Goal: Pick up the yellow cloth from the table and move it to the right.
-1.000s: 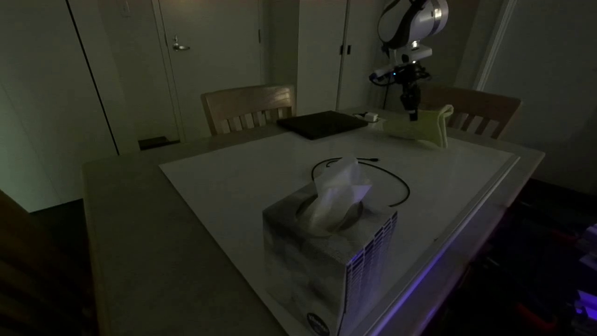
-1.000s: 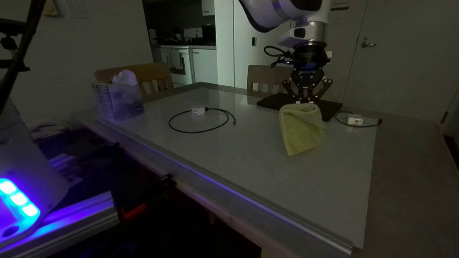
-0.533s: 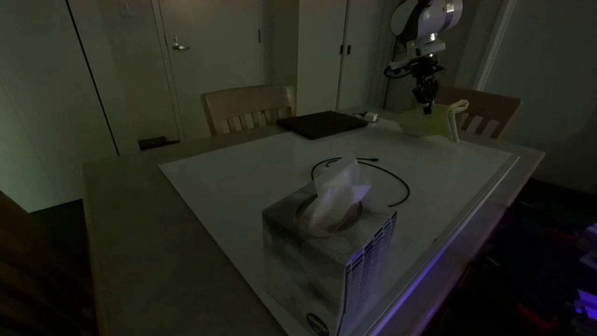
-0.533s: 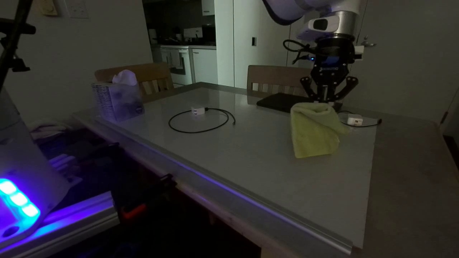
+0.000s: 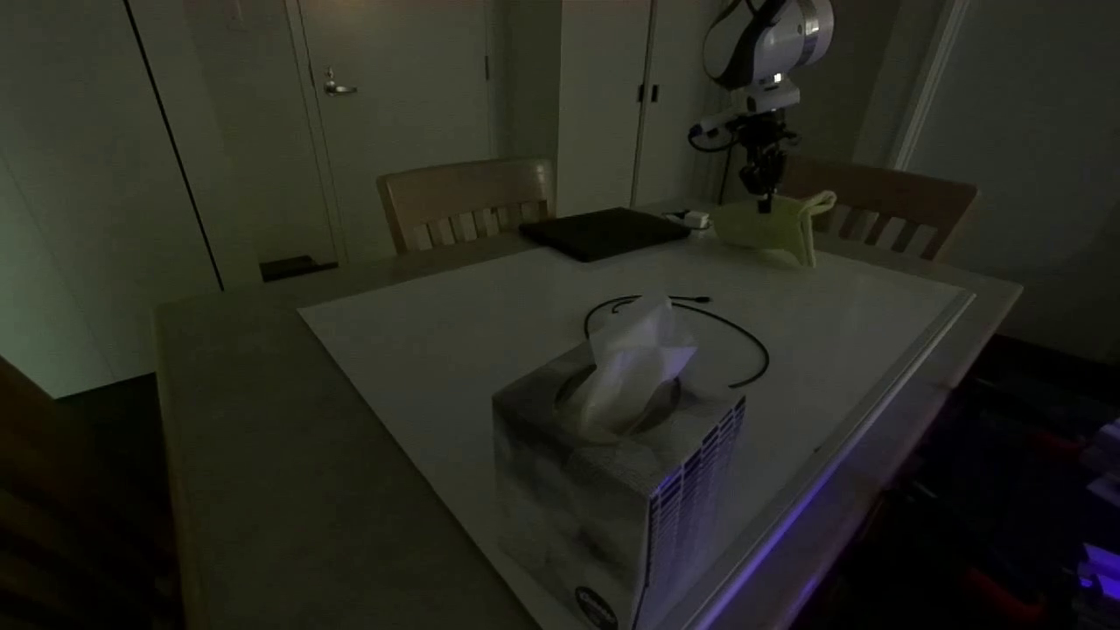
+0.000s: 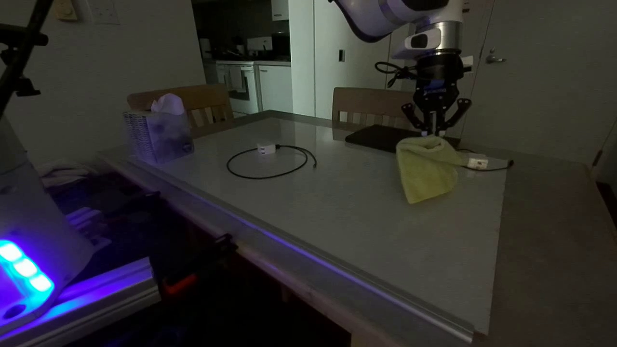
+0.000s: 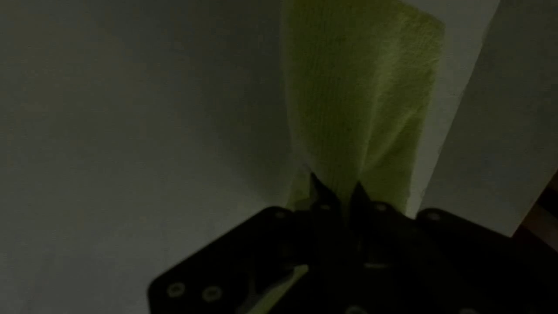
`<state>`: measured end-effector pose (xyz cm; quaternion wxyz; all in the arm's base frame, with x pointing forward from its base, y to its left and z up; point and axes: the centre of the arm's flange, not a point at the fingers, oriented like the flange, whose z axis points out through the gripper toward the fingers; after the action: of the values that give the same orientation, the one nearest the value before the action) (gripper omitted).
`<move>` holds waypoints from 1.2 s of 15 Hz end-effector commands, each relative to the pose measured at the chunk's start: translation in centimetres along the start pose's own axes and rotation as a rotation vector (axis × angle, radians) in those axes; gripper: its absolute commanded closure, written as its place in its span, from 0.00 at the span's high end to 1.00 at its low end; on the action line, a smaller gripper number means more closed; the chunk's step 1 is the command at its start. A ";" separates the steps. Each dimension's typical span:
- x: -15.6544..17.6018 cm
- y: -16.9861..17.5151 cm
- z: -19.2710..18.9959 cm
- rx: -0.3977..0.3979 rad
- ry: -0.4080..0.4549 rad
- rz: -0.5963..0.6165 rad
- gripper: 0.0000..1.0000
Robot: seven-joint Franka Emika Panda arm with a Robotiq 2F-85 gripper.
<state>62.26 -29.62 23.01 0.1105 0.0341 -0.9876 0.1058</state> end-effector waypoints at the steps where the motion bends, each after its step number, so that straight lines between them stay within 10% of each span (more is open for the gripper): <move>1: 0.0 0.0 0.0 0.001 0.001 0.000 0.10; 11: -0.9 2.1 3.5 -0.278 0.116 -0.210 0.03; 18: 2.3 0.0 4.9 -0.497 0.181 -0.130 0.03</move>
<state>58.70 -29.35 18.98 0.2211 0.0788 -0.9638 -0.1262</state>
